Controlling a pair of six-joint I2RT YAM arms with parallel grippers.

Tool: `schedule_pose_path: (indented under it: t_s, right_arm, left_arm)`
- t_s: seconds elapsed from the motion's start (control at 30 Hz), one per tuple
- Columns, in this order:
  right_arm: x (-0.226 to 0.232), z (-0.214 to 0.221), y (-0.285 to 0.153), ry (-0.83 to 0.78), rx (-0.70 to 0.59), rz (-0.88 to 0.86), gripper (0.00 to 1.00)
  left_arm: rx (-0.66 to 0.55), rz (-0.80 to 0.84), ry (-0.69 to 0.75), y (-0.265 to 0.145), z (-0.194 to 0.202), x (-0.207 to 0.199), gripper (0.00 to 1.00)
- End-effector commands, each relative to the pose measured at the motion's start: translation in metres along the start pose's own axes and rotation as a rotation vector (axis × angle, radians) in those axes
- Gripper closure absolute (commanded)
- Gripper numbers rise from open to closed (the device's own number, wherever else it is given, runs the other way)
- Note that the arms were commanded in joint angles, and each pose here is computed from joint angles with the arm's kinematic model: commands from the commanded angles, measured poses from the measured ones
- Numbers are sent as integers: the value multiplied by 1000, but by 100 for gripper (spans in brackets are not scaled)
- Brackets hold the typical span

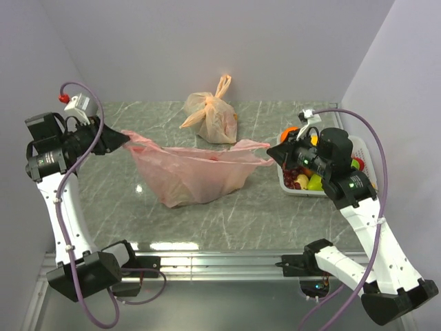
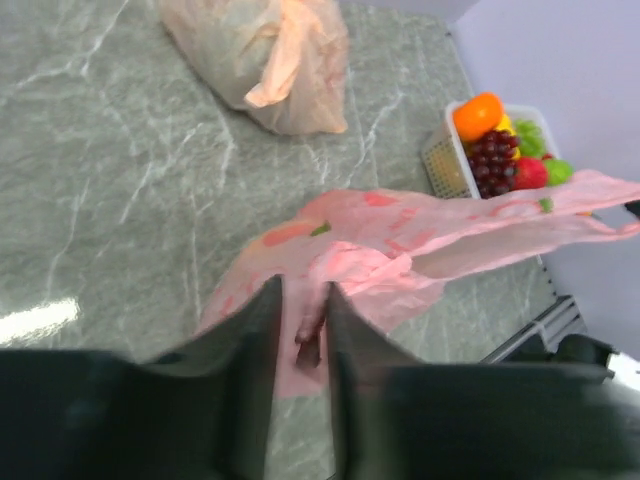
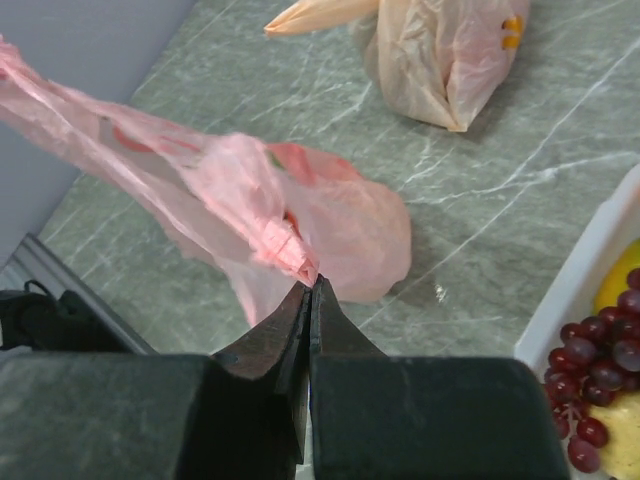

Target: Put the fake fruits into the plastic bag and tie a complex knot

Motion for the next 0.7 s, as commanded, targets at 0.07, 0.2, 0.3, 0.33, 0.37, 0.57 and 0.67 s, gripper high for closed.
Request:
schedule_pose_path:
  t_s: [0.07, 0.2, 0.3, 0.33, 0.37, 0.57, 0.67]
  right_arm:
    - [20, -10, -3, 24, -34, -105, 100]
    - [21, -8, 1, 44, -26, -123, 100]
    - [20, -8, 4, 47, -21, -121, 100]
    - [21, -9, 5, 44, -20, -122, 100]
    - [21, -10, 5, 43, -20, -120, 100]
    - [21, -14, 5, 32, -33, -106, 100]
    - [21, -14, 4, 26, -32, -102, 100]
  left_arm:
    - [-88, 131, 240, -18, -30, -25, 47]
    - [-146, 215, 479, -29, -57, -50, 16]
    - [-137, 284, 669, -20, -66, -81, 9]
    - [-113, 318, 765, -9, -62, -96, 5]
    - [-89, 342, 794, -3, -59, -103, 5]
    - [173, 565, 930, 44, -7, -133, 1]
    - [171, 579, 1016, 65, 5, -144, 1]
Point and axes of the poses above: each gripper's point midway between its finger pads, its own y axis out along the fingers, its own x axis along the line the jaws close on, z = x × y, the point moved 8 cm from there along -y, back along the fingers, and after that the axes turned 14 degrees about y, right-handed, at the moved point
